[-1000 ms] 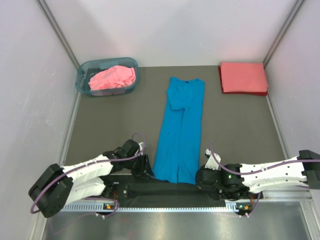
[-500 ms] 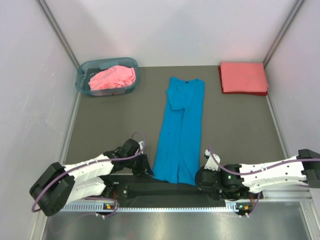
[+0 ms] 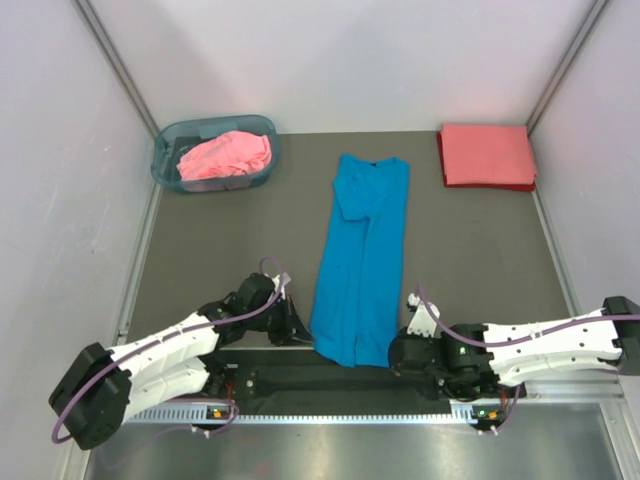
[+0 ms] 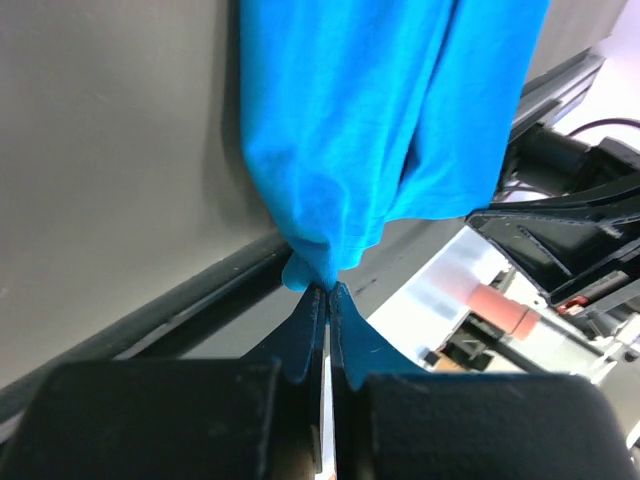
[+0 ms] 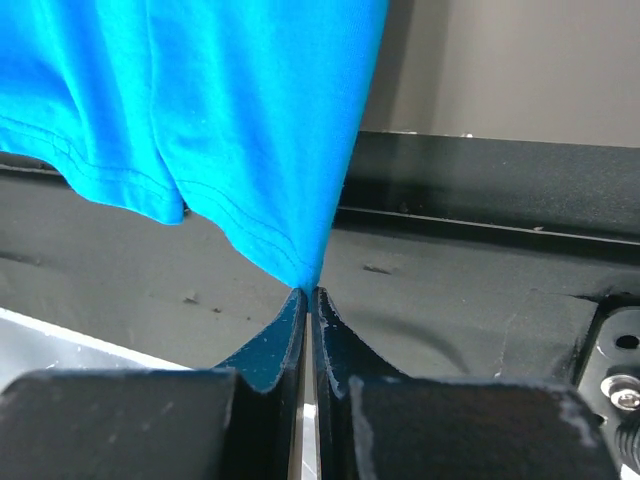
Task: Fold and stack the t-shirts
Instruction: Fold the tshirt
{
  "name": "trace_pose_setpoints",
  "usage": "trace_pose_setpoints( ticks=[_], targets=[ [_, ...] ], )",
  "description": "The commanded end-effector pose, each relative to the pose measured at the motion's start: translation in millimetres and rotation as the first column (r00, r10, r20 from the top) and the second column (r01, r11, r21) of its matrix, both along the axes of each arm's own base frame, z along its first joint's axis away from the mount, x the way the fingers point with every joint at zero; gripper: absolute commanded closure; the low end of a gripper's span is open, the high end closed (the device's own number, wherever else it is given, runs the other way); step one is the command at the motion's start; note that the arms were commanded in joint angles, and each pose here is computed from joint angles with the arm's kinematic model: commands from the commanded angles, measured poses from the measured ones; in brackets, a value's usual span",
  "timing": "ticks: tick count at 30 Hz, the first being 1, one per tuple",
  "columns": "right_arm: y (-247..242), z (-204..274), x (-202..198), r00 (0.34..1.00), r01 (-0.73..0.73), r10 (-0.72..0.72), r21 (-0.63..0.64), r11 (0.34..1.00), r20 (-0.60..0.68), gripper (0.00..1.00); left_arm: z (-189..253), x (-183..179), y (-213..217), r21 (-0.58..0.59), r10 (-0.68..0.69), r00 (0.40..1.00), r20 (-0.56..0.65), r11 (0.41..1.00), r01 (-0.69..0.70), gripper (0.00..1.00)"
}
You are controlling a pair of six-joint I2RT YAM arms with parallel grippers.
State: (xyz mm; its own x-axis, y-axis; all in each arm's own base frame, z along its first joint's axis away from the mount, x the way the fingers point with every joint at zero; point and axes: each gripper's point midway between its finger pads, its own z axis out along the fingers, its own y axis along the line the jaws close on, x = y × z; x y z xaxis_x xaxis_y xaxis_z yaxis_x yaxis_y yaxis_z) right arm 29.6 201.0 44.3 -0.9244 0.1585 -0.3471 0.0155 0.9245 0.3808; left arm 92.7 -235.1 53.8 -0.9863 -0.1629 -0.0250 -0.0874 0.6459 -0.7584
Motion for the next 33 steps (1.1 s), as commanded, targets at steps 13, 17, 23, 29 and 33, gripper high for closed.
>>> trace_pose_setpoints(
  ticks=[13,17,23,29,33],
  targets=[
    [-16,35,28,0.987,0.055,-0.058,0.021,0.998,0.153,1.00,40,38,-27,-0.042,0.085,0.996,0.022,0.996,-0.084,1.00],
    [-19,38,41,0.979,0.056,-0.050,-0.024,0.998,0.197,1.00,46,49,-33,-0.017,0.083,0.996,0.034,0.996,-0.083,1.00],
    [-25,45,65,0.970,0.068,-0.040,-0.108,0.992,0.239,1.00,47,78,-27,0.068,0.138,0.985,0.104,0.987,-0.145,1.00],
    [-37,56,110,0.956,0.098,-0.056,-0.134,0.986,0.288,1.00,65,127,-25,0.039,0.164,0.977,0.140,0.985,-0.171,1.00],
    [-44,74,155,0.931,0.127,-0.065,-0.149,0.981,0.359,1.00,68,163,-27,0.046,0.164,0.973,0.160,0.984,-0.173,1.00]
  ],
)
